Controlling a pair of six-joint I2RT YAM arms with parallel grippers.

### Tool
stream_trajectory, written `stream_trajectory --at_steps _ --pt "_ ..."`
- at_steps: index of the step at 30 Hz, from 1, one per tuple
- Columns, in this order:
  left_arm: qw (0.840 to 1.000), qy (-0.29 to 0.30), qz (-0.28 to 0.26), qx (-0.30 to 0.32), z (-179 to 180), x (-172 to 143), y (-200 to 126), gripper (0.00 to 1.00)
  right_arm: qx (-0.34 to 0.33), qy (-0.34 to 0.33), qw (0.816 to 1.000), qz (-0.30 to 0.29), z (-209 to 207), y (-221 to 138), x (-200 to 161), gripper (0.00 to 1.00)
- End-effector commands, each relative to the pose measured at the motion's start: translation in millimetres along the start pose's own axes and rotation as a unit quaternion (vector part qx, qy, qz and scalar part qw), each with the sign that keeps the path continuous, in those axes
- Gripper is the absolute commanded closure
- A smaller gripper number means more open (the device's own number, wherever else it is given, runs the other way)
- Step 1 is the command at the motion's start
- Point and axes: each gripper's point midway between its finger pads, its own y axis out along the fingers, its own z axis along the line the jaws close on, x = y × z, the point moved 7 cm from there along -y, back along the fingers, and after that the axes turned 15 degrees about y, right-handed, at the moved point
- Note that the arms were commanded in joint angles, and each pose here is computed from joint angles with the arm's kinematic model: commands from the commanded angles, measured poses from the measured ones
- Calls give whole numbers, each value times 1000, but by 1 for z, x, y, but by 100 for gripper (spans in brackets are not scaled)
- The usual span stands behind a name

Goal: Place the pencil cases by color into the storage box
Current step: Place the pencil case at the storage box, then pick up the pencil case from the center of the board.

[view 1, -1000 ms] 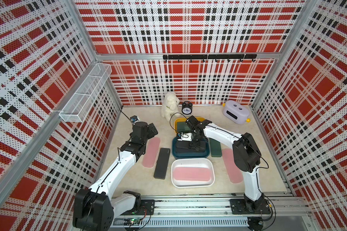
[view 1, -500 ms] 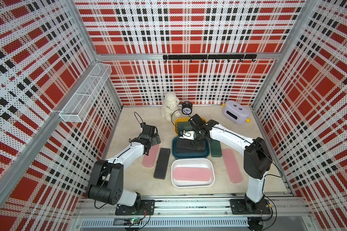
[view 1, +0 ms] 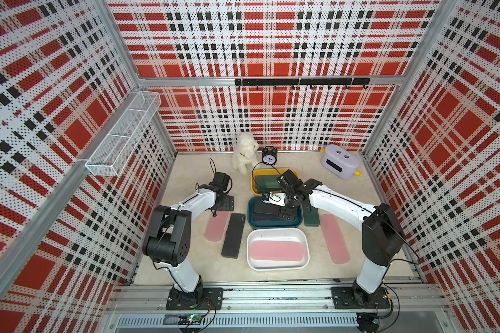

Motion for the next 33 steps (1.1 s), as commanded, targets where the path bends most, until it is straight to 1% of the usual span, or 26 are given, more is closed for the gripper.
stream_trajectory --at_steps 1,7,15,23,25,28,30,33 --pt "999 36 15 -28 -2 -3 -3 1 -14 9 999 -35 -5 -17 4 8" --pt "996 64 39 -52 -4 -11 3 1 -13 14 999 -34 -7 -16 -8 7" --pt "993 57 83 -54 2 -25 29 1 -10 20 999 -28 -11 -11 -14 6" --pt "990 60 106 -66 -2 -33 41 0 -9 21 999 -24 -12 -8 -15 6" --pt "990 60 108 -67 -2 -34 42 6 -9 21 999 -24 -12 -8 -15 6" --pt "991 59 107 -62 -1 -34 41 23 -10 23 999 -24 -12 -8 -15 6" --pt "991 57 104 -55 1 -33 39 27 -10 23 999 -23 -12 -8 -16 6" --pt "993 50 99 -41 8 -30 35 28 -12 25 999 -22 -12 -9 -17 6"
